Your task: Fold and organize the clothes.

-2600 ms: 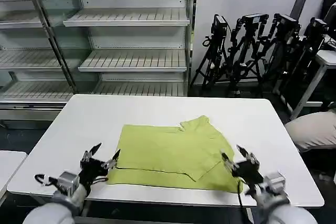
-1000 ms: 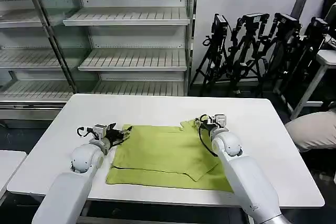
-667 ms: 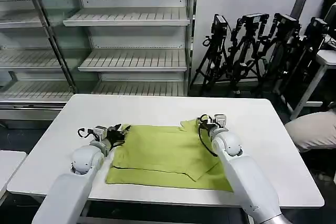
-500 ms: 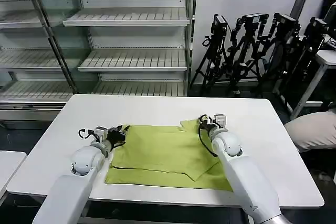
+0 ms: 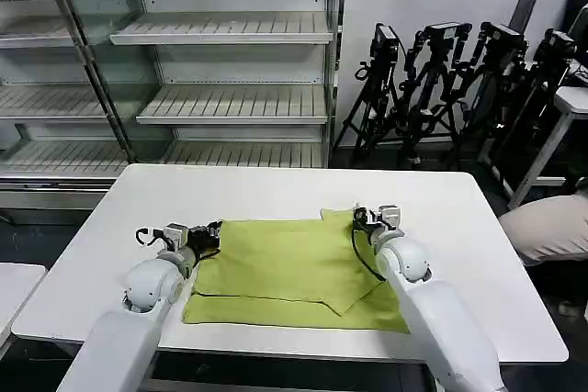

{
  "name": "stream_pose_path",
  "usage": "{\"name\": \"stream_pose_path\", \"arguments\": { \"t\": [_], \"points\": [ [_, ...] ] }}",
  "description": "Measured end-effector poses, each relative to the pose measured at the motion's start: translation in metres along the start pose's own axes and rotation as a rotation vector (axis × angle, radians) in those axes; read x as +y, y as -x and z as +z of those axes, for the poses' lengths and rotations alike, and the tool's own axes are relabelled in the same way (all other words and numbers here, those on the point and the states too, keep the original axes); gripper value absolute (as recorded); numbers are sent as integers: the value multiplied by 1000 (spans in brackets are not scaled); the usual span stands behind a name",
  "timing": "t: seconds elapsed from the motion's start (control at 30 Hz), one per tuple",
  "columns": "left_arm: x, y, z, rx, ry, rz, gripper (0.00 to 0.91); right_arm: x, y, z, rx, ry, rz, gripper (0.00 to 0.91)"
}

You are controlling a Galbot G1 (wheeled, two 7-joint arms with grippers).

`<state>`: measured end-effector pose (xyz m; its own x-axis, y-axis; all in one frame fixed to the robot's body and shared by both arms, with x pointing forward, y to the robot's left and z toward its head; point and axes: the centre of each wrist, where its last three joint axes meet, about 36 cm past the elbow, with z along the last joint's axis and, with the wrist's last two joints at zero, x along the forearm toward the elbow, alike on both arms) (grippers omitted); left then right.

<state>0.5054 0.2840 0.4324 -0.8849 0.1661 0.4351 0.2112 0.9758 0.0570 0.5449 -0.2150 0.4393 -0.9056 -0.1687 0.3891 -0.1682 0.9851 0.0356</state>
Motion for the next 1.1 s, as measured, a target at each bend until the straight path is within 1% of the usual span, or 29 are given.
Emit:
{"name": "stream_pose_path", "arguments": {
  "t": [0.23, 0.53, 0.67, 0.97, 1.1],
  "points": [
    [-6, -37, 5, -33, -8, -1, 20, -2, -44, 7, -31, -8, -5, 0],
    [-18, -79, 18, -52, -11, 14, 10, 1, -99, 24, -41, -38, -11, 0],
    [-21, -92, 25, -43, -12, 11, 20, 5, -116, 33, -41, -41, -13, 0],
    [-30, -113, 36, -28, -13, 19, 20, 9, -142, 40, -47, -60, -6, 0],
    [-34, -120, 38, -24, -13, 23, 20, 10, -148, 39, -55, -71, 5, 0]
  ]
}}
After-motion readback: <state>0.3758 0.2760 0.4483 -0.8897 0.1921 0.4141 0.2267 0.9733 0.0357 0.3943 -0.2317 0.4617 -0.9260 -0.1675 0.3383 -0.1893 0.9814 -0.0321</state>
